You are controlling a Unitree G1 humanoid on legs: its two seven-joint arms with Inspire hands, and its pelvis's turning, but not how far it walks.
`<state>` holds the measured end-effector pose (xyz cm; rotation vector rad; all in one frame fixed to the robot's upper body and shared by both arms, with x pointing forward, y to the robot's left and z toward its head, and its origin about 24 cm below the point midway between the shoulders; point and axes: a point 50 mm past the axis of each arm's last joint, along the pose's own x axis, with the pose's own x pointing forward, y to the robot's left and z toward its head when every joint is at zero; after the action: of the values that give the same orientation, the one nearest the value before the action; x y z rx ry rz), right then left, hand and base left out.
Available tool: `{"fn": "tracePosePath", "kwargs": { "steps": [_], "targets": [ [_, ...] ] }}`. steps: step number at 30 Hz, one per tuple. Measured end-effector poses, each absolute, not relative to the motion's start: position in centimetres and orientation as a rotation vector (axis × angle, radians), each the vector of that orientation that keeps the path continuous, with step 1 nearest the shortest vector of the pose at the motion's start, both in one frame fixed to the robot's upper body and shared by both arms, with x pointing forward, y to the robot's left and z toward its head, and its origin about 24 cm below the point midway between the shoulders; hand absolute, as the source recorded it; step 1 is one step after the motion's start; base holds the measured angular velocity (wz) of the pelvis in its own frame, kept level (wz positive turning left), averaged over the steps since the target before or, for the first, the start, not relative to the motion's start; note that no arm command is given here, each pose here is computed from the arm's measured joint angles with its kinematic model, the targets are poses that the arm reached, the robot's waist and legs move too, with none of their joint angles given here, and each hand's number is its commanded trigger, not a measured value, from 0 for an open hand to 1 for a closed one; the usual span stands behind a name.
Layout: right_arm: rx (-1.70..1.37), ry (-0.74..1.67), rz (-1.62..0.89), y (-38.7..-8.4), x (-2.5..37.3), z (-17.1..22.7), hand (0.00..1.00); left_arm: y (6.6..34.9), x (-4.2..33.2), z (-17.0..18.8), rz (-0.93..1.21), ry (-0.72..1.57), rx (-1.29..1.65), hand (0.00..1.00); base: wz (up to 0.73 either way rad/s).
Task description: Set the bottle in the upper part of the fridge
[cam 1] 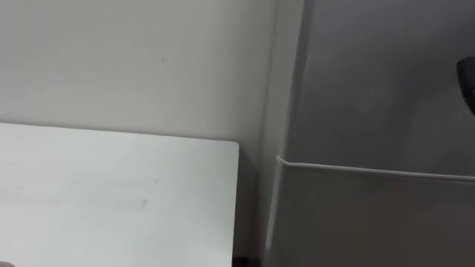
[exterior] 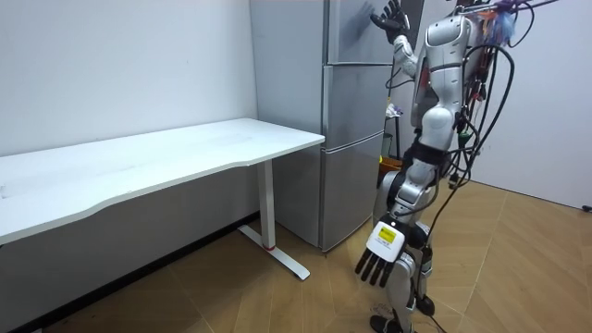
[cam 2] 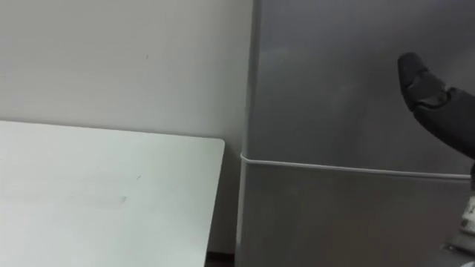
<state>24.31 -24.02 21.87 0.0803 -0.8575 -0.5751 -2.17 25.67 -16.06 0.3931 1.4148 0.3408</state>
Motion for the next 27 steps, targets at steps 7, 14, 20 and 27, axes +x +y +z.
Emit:
{"fn": "tracePosePath", "kwargs": {
  "steps": [7,14,20,27],
  "targets": [
    [0.071,-0.815,-0.584,-23.8,26.0,21.8,0.0,26.0,-1.3,-16.0,0.319,1.417,0.4,0.0,0.0],
    [0.01,-0.763,-0.618,-24.2,27.3,21.1,0.0,26.2,-0.1,-16.0,0.24,1.407,0.442,0.0,0.0],
    [-0.039,-0.742,-0.647,-24.2,27.9,20.6,0.0,26.7,-0.1,-15.9,0.221,1.424,0.438,0.0,0.0],
    [-0.212,-0.71,-0.684,-24.5,28.9,19.6,0.0,27.0,1.2,-15.5,0.209,1.374,0.467,0.0,-0.01]
  ]
}}
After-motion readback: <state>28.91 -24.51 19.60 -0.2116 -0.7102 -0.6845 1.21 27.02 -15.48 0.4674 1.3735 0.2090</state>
